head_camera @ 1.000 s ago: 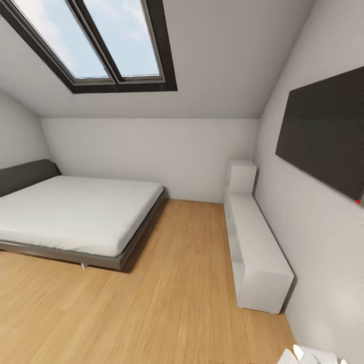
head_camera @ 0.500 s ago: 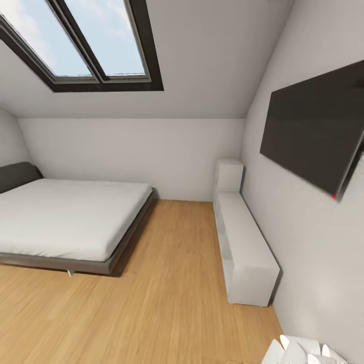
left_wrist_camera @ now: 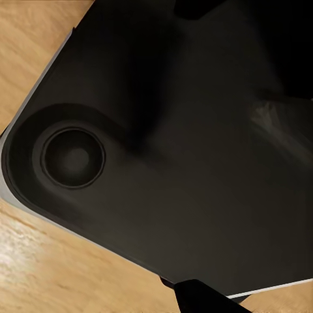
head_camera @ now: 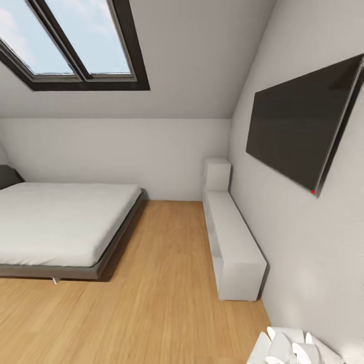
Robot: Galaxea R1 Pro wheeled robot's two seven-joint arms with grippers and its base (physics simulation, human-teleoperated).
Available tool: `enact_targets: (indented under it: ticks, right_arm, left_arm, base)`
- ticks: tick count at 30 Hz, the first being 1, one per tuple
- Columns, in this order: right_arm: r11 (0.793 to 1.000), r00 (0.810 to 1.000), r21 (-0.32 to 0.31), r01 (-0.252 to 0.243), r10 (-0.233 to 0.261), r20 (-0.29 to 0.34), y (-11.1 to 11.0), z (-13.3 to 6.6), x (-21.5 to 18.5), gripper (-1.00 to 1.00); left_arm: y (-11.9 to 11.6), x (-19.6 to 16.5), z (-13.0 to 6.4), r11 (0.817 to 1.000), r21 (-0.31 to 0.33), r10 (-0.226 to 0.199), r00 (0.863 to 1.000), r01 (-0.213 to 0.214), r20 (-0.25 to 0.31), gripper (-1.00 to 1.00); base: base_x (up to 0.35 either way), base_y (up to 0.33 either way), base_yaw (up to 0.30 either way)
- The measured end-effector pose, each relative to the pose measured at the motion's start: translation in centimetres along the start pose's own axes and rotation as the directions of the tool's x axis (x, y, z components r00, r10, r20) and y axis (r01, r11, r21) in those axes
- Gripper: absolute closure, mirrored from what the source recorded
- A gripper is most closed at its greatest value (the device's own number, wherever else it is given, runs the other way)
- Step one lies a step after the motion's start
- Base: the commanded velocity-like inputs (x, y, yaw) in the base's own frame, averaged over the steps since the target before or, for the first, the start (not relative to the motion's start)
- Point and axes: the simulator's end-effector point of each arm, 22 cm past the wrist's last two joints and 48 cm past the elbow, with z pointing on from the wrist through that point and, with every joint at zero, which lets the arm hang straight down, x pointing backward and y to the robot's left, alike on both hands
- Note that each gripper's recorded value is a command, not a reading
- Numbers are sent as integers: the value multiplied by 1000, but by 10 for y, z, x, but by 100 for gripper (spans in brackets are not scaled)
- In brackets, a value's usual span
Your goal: Attach the digital camera to the camera tripod in the bedroom.
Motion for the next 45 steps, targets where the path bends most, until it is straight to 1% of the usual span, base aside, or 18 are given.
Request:
enact_targets:
  ticks: [16,19,21,23,24,31,39,45]
  right_arm:
    - [1000,1000,5,-2,2,-1,-3,0,0,-100]
    - [999,999,-10,32,-32,4,1,0,-8,-100]
    - [998,998,-20,55,-55,5,3,0,-11,-100]
    - [997,997,-32,76,-76,6,6,0,-13,-100]
    - [996,996,-26,88,-88,7,5,0,-15,-100]
    - [986,986,2,166,-166,16,2,0,-13,-100]
    - [967,964,8,254,-254,77,5,-1,-35,-100]
    - [958,953,8,286,-286,97,8,-2,-48,-100]
  left_arm:
    - [1,0,0,1000,-1,-1,1000,1,0,-100]
    - [11,-9,0,1000,-10,-1,1000,1,23,-100]
    - [8,-14,0,1000,-4,0,999,1,33,-100]
    - [0,-23,0,1000,7,0,999,0,52,-100]
    - [-1,-25,-1,1000,10,0,998,-1,58,-100]
    - [-4,-28,-1,1000,11,-1,998,0,65,-100]
    - [-5,-30,-1,1000,13,0,998,-1,68,-100]
    - [-5,-29,-1,1000,13,1,998,-1,68,-100]
  base:
    - [0,0,-18]
    - [0,0,0]
    - [0,0,0]
    - [0,0,0]
    - [0,0,0]
    - [0,0,0]
    - [0,0,0]
    - [0,0,0]
